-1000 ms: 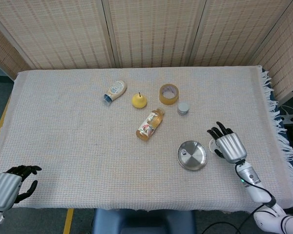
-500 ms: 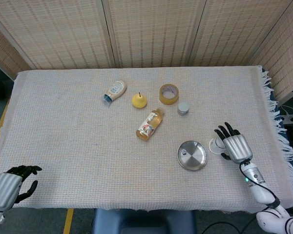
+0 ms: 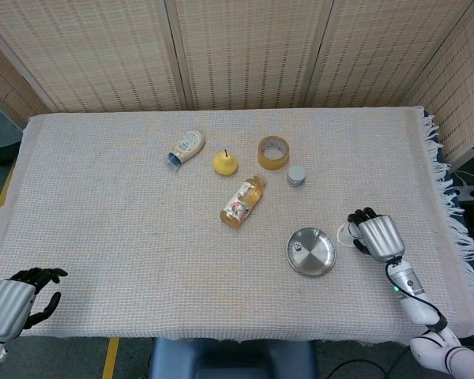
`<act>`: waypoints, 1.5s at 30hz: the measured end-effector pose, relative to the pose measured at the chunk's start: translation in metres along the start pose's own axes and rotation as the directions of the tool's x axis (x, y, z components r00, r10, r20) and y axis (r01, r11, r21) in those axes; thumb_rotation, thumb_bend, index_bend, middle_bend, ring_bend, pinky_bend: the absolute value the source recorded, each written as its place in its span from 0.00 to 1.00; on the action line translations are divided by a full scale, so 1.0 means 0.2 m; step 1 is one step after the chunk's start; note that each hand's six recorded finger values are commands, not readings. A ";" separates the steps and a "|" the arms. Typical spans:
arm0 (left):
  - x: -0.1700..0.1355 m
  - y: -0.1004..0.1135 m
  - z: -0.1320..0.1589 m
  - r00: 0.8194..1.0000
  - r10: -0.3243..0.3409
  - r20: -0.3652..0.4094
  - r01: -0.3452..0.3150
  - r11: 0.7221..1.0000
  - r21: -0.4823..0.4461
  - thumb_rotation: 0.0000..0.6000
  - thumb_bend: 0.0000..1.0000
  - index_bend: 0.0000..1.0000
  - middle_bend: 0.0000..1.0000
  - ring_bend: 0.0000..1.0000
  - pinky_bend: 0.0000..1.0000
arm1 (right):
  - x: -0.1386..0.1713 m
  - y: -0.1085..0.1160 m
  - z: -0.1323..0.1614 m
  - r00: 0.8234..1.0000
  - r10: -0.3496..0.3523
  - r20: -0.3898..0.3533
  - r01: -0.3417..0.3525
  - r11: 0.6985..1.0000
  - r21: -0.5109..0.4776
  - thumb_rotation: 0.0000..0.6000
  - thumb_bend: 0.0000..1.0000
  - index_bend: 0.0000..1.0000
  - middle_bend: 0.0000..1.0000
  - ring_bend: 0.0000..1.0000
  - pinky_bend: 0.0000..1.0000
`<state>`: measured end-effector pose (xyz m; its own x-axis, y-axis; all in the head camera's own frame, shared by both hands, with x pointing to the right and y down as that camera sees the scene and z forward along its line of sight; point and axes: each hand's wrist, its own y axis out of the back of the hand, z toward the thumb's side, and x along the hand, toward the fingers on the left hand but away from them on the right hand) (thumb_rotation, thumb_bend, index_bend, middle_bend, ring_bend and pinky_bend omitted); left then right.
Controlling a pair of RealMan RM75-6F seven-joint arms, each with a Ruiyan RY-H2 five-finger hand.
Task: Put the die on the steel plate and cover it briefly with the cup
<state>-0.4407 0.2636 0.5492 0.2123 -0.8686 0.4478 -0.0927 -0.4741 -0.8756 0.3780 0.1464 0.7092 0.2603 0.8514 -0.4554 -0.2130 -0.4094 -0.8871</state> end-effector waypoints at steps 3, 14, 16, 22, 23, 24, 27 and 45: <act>0.00 0.00 0.00 1.000 -0.001 0.001 0.001 1.000 0.002 1.00 0.43 0.36 0.45 0.40 0.49 | 0.00 0.02 0.00 0.999 -0.039 -0.008 0.039 0.999 0.015 1.00 0.25 0.56 0.47 0.40 0.82; 0.00 -0.01 0.00 1.000 -0.006 -0.001 0.006 1.000 0.004 1.00 0.43 0.36 0.45 0.40 0.49 | 0.02 0.11 0.16 0.989 -0.121 -0.085 0.113 0.989 -0.099 1.00 0.26 0.58 0.49 0.42 0.83; 0.00 -0.01 0.00 1.000 -0.007 -0.002 0.007 1.000 0.004 1.00 0.43 0.36 0.45 0.40 0.49 | 0.02 0.14 0.21 0.987 -0.121 -0.105 0.104 0.983 -0.148 1.00 0.26 0.58 0.49 0.42 0.83; 0.00 0.00 0.00 1.000 -0.007 -0.004 0.007 1.000 0.002 1.00 0.43 0.36 0.45 0.40 0.49 | 0.04 0.23 0.37 0.977 -0.121 -0.177 0.079 0.971 -0.225 1.00 0.26 0.58 0.49 0.42 0.83; 0.00 -0.01 0.00 1.000 -0.008 -0.004 0.008 1.000 0.002 1.00 0.43 0.36 0.45 0.40 0.49 | 0.04 0.24 0.38 0.976 -0.116 -0.185 0.074 0.972 -0.222 1.00 0.26 0.58 0.49 0.42 0.83; 0.00 -0.01 0.00 1.000 -0.009 -0.004 0.009 1.000 0.002 1.00 0.43 0.36 0.45 0.40 0.49 | 0.03 0.24 0.39 0.975 -0.110 -0.192 0.067 0.974 -0.218 1.00 0.26 0.58 0.49 0.42 0.83; 0.00 0.00 0.00 1.000 -0.008 -0.003 0.008 1.000 0.002 1.00 0.43 0.36 0.45 0.40 0.49 | 0.02 0.22 0.41 0.975 -0.084 -0.204 0.042 0.978 -0.203 1.00 0.26 0.58 0.49 0.42 0.83; 0.00 -0.01 0.00 1.000 -0.022 -0.011 0.021 1.000 -0.003 1.00 0.43 0.36 0.46 0.40 0.49 | -0.06 0.02 0.47 0.977 0.046 -0.210 -0.089 0.976 -0.200 1.00 0.26 0.58 0.49 0.42 0.83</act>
<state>-0.4407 0.2650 0.5510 0.2040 -0.8596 0.4684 -0.0908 -0.4930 -0.8653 0.2860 0.1651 0.7172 0.4422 0.7437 -0.5014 -0.0425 -0.5410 -0.8400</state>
